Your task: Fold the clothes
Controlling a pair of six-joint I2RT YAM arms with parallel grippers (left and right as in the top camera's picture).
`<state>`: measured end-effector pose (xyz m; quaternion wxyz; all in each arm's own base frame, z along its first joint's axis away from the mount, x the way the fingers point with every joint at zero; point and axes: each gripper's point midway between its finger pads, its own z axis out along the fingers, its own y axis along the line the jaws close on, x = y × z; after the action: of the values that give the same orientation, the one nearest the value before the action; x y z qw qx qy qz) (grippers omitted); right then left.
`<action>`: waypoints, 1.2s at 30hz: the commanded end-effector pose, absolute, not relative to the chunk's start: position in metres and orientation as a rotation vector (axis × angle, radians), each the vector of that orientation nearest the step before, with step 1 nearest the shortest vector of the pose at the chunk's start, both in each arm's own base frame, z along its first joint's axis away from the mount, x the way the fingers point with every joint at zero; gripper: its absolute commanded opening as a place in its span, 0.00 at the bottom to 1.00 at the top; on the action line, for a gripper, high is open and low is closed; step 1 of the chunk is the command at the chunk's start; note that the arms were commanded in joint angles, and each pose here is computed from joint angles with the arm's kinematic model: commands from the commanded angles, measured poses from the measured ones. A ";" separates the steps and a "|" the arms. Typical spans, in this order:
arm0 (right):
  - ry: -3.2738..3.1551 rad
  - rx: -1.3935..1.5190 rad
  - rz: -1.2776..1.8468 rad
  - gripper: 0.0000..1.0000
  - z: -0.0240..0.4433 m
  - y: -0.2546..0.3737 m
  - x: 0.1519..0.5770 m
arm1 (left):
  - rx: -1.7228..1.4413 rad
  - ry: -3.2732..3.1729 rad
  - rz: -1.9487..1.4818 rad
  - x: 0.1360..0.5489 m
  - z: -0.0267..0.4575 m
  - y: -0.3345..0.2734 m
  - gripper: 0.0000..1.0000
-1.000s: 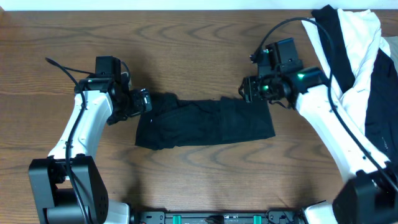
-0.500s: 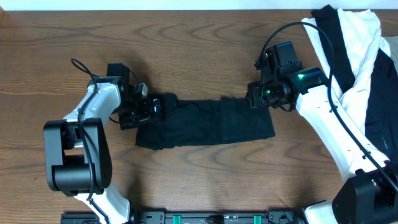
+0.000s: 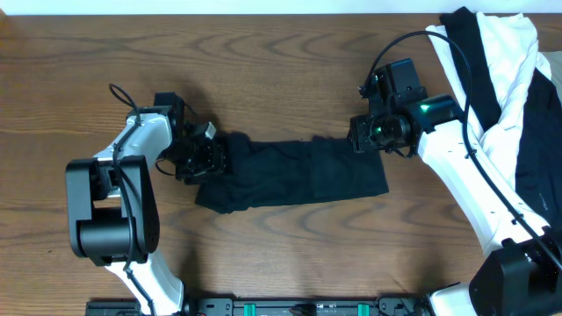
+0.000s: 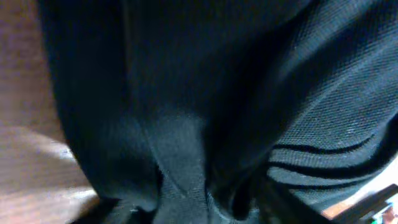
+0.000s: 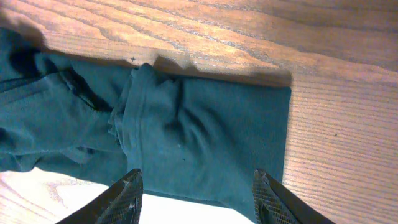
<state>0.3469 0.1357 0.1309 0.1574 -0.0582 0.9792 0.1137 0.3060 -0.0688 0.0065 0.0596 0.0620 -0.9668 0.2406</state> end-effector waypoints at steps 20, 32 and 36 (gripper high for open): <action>2.784 0.227 0.180 0.52 0.140 0.049 0.357 | 0.491 -3.084 0.721 0.322 0.049 -0.001 0.06; 2.851 0.436 0.098 0.53 0.133 -0.020 0.336 | 0.816 -3.096 1.014 0.350 0.112 0.049 0.06; 2.851 0.445 0.094 0.52 0.133 -0.023 0.335 | 0.704 -3.050 1.332 0.365 0.148 0.017 0.06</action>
<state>0.3369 -0.0183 0.1264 0.1177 0.1564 0.9800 0.0368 0.3497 0.0455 0.1077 -0.0985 0.2373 -0.9176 0.3034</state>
